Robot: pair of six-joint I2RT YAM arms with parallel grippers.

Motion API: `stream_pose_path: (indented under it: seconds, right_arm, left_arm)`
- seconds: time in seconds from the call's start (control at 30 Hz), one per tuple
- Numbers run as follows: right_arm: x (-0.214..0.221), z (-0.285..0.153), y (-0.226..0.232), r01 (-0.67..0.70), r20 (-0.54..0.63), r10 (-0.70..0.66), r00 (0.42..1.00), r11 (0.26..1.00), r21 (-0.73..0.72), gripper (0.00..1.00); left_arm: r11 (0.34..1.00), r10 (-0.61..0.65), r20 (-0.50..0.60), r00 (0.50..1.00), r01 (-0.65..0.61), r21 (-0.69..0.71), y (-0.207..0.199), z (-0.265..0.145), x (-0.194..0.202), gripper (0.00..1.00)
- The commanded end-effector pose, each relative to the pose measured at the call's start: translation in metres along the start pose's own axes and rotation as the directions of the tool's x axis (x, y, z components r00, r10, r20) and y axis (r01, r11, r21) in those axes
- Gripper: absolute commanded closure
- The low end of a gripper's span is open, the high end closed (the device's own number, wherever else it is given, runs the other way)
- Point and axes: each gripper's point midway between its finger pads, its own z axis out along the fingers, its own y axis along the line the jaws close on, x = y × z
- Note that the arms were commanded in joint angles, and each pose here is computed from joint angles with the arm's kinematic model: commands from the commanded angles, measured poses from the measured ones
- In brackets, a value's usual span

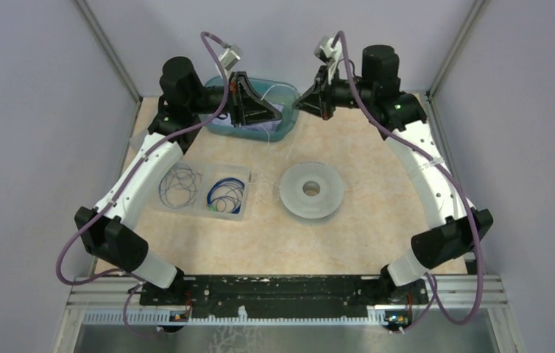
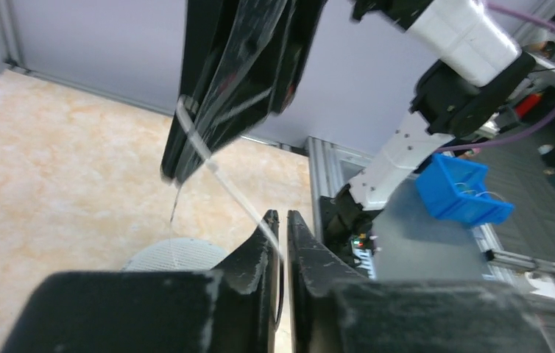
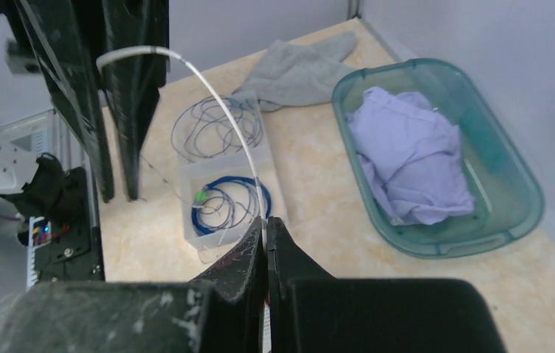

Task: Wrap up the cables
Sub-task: Adjust the cable.

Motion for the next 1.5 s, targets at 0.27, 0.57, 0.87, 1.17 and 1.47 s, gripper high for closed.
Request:
stream_pose_path:
  seconds: [0.27, 0.57, 0.87, 1.17, 1.47]
  right_arm:
    - [-0.143, -0.102, 0.014, 0.026, 0.279, -0.073, 0.958, 0.985, 0.168, 1.00]
    - [-0.184, -0.132, 0.015, 0.015, 0.348, -0.124, 0.929, 0.954, 0.299, 1.00]
    - [-0.186, -0.137, 0.015, 0.010, 0.350, -0.131, 0.927, 0.945, 0.327, 1.00]
    - [-0.180, -0.140, 0.007, 0.005, 0.337, -0.139, 0.931, 0.930, 0.368, 1.00]
    - [-0.174, -0.139, 0.005, -0.004, 0.329, -0.126, 0.936, 0.930, 0.368, 1.00]
  left_arm:
    - [0.972, 0.158, -0.109, 0.981, -0.174, -0.155, 0.051, -0.021, 0.055, 0.18]
    - [0.960, 0.189, -0.239, 0.952, -0.231, -0.158, 0.073, -0.014, 0.123, 0.09]
    - [0.903, 0.272, -0.400, 0.875, -0.376, -0.210, 0.120, -0.001, 0.195, 0.12]
    - [0.932, 0.335, -0.381, 0.862, -0.362, 0.002, 0.103, 0.023, 0.233, 0.07]
    - [0.910, 0.382, -0.406, 0.830, -0.414, 0.008, 0.120, 0.057, 0.248, 0.09]
